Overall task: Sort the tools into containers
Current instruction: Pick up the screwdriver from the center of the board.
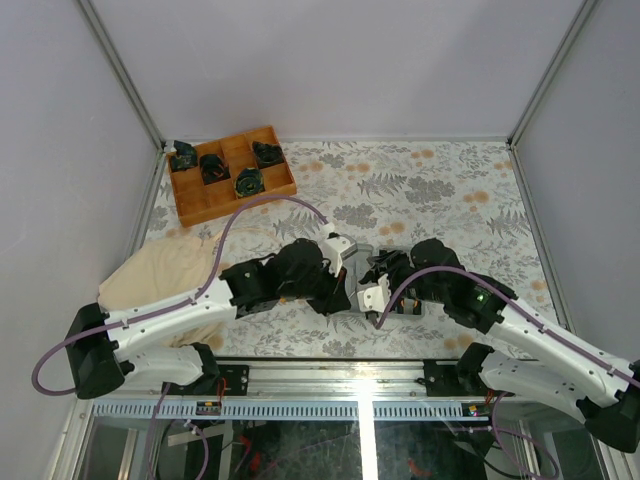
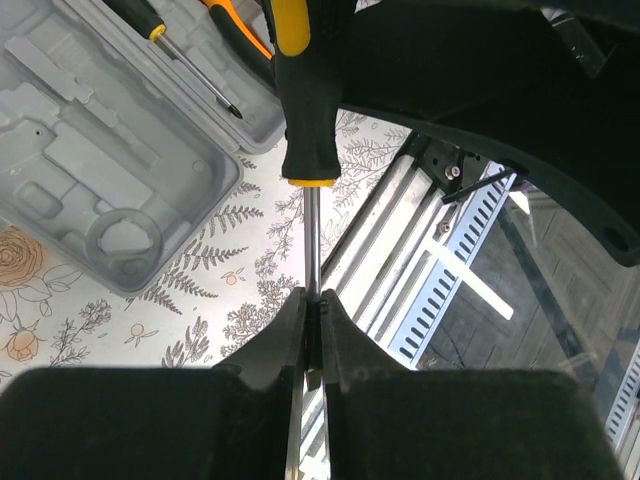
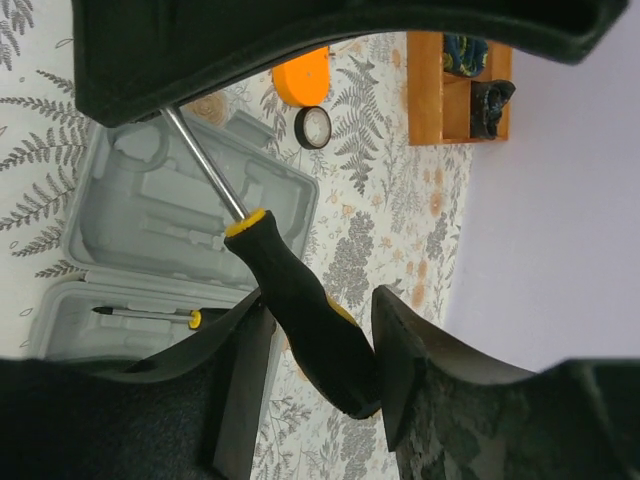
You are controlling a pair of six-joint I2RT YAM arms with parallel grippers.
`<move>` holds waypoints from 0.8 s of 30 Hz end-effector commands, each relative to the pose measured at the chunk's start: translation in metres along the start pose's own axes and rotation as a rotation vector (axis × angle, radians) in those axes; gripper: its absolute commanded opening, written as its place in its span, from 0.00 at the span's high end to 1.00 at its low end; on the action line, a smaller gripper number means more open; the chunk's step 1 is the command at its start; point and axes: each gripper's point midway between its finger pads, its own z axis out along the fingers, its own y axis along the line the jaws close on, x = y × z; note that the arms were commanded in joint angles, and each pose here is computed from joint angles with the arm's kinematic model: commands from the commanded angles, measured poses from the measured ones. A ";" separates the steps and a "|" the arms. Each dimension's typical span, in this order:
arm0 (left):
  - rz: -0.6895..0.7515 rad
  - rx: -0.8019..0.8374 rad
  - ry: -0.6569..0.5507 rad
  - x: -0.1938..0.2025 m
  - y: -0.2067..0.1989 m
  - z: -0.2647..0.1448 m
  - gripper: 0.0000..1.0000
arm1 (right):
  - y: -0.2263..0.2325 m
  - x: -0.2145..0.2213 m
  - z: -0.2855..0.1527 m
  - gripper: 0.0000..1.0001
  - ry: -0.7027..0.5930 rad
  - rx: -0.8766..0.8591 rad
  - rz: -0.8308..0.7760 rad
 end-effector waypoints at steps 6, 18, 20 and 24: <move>0.144 0.069 0.012 -0.018 -0.021 -0.017 1.00 | -0.007 -0.014 -0.005 0.67 -0.028 -0.012 0.008; 0.194 0.035 -0.066 -0.041 -0.026 -0.045 0.68 | -0.001 -0.018 -0.003 0.95 -0.020 -0.053 0.120; 0.188 0.038 -0.103 -0.047 -0.029 -0.051 0.57 | 0.000 -0.019 -0.004 0.95 -0.019 -0.049 0.179; 0.178 0.022 -0.166 -0.058 -0.030 -0.062 0.47 | 0.002 -0.020 -0.004 0.94 -0.015 -0.040 0.284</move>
